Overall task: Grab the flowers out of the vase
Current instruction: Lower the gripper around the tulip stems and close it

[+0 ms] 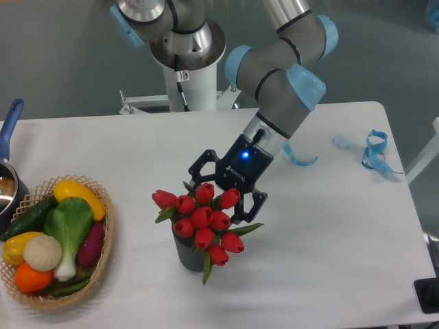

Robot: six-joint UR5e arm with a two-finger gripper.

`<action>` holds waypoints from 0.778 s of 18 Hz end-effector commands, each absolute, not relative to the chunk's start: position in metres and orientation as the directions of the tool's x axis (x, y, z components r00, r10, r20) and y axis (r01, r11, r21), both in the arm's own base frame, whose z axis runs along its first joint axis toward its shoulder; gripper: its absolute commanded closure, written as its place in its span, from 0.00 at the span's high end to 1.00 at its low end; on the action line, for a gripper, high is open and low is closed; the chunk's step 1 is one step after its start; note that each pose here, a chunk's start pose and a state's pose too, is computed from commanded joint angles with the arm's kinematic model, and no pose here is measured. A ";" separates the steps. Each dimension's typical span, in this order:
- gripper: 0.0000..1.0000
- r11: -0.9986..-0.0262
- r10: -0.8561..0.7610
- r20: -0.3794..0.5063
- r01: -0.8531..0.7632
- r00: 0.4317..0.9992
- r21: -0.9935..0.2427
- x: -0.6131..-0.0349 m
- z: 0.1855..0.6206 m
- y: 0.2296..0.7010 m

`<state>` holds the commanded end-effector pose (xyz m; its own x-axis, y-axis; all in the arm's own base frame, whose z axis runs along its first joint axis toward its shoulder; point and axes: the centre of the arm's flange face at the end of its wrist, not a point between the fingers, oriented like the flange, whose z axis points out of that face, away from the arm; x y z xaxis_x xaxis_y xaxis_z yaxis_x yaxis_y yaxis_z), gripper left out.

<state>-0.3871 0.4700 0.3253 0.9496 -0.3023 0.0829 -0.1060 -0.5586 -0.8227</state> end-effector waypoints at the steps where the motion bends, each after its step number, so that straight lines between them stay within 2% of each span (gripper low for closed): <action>1: 0.96 -0.554 -0.303 0.071 -0.115 0.950 -0.825 -0.387 0.327 0.470; 3: 0.76 -0.550 -0.305 0.062 -0.122 0.950 -0.826 -0.387 0.327 0.471; 7: 0.49 -0.548 -0.303 0.059 -0.124 0.951 -0.827 -0.387 0.328 0.470; 14: 0.40 -0.539 -0.306 0.050 -0.130 0.951 -0.833 -0.386 0.333 0.470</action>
